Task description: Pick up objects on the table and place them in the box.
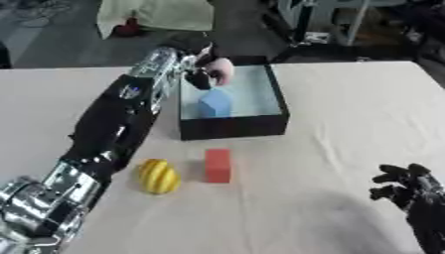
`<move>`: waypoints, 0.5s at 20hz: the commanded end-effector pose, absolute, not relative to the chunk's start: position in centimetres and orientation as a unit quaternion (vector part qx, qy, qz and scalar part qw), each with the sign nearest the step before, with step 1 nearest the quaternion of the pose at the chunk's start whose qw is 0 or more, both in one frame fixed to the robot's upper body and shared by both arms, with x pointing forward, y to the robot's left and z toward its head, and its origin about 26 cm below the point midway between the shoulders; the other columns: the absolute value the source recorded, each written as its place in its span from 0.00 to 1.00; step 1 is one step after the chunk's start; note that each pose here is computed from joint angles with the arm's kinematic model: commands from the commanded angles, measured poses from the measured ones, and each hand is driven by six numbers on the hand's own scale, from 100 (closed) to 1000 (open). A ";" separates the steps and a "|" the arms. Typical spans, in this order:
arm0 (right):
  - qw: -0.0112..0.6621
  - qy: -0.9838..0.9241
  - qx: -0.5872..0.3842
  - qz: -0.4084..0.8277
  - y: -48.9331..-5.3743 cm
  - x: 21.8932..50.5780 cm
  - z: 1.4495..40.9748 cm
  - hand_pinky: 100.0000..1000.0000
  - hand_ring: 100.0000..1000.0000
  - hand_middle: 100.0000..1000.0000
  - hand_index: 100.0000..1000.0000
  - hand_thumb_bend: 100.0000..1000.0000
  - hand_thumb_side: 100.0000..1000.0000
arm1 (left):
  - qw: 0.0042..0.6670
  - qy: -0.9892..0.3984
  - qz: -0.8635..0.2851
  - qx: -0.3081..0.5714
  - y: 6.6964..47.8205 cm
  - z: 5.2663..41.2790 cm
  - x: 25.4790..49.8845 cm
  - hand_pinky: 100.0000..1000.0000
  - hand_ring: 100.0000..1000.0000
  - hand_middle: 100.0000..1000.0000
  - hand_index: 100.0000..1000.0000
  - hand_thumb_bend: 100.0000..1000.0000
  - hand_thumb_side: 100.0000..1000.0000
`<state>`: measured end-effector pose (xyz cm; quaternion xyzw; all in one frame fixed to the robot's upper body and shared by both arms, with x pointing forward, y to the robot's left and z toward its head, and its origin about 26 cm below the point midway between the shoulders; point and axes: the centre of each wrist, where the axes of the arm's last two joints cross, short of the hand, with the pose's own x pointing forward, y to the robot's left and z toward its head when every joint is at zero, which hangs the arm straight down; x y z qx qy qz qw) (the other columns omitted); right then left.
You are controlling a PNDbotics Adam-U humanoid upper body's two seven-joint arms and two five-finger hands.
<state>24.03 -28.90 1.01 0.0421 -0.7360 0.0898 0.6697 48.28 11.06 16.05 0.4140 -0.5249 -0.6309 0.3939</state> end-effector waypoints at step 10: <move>0.663 -0.742 0.038 0.093 -29.2 24.2 1.6 0.72 0.46 0.55 0.74 0.00 1.00 | 0.326 -0.525 -0.627 0.475 11.7 14.9 49.1 0.77 0.79 0.85 0.92 0.67 0.88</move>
